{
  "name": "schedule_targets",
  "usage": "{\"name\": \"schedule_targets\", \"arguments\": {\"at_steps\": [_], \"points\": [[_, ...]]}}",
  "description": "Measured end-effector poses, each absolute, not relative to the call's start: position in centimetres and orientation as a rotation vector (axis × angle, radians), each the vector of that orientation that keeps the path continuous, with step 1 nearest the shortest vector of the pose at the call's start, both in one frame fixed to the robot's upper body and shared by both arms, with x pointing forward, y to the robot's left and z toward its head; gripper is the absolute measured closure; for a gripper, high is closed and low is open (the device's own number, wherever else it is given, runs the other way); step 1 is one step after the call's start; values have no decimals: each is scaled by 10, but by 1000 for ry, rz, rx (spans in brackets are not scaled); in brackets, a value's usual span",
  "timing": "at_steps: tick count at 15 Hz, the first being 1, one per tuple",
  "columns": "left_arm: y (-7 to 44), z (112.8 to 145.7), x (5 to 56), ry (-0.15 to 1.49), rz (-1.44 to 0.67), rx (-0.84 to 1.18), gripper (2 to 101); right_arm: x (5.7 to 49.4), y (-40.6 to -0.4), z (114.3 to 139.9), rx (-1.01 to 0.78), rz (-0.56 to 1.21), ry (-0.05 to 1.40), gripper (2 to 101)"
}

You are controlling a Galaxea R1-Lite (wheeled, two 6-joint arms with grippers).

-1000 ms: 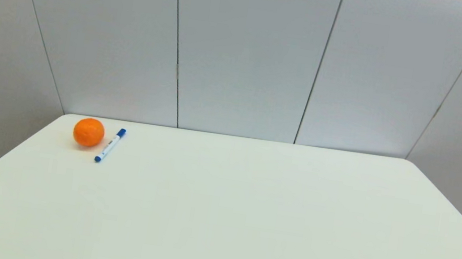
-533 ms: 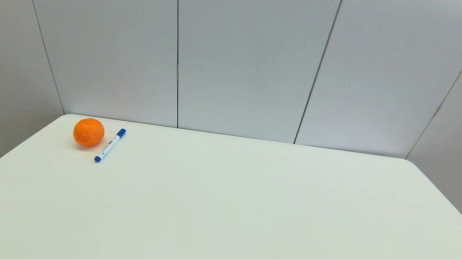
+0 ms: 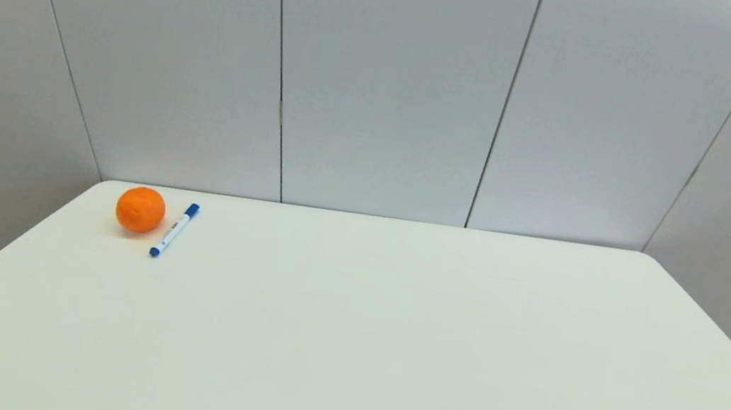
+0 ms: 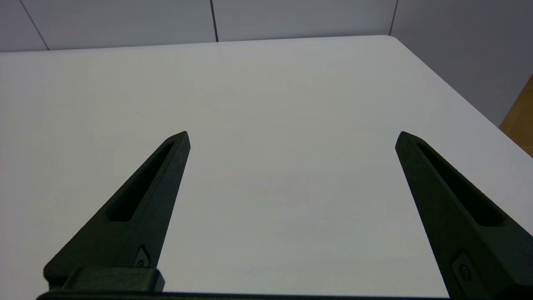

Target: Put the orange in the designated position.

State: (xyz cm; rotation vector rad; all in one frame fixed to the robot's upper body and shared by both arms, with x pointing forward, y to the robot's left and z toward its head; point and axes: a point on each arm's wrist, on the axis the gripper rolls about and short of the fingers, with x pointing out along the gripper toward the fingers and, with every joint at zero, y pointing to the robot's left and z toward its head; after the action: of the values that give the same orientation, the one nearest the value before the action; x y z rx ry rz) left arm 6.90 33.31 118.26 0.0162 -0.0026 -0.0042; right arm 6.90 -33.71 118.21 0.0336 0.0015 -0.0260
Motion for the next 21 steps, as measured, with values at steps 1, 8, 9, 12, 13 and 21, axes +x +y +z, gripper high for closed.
{"name": "schedule_targets", "arguments": {"at_steps": [1,8,9,12,13,21], "points": [[333,1183,69,-2,-3,15,54,69,-337,1182,33,-26,1,43],[333,1183,69,-3,-4,15,54,69,-337,1182,34,-26,1,43],[333,1183,69,-3,-5,16,54,69,-337,1182,34,-26,1,43],[333,1183,69,-3,-5,16,54,69,-337,1182,33,-26,1,43],[333,1183,69,-3,-5,16,54,69,-337,1182,33,-26,1,43],[333,1183,69,-3,-5,15,54,69,-337,1182,34,-26,1,43]]}}
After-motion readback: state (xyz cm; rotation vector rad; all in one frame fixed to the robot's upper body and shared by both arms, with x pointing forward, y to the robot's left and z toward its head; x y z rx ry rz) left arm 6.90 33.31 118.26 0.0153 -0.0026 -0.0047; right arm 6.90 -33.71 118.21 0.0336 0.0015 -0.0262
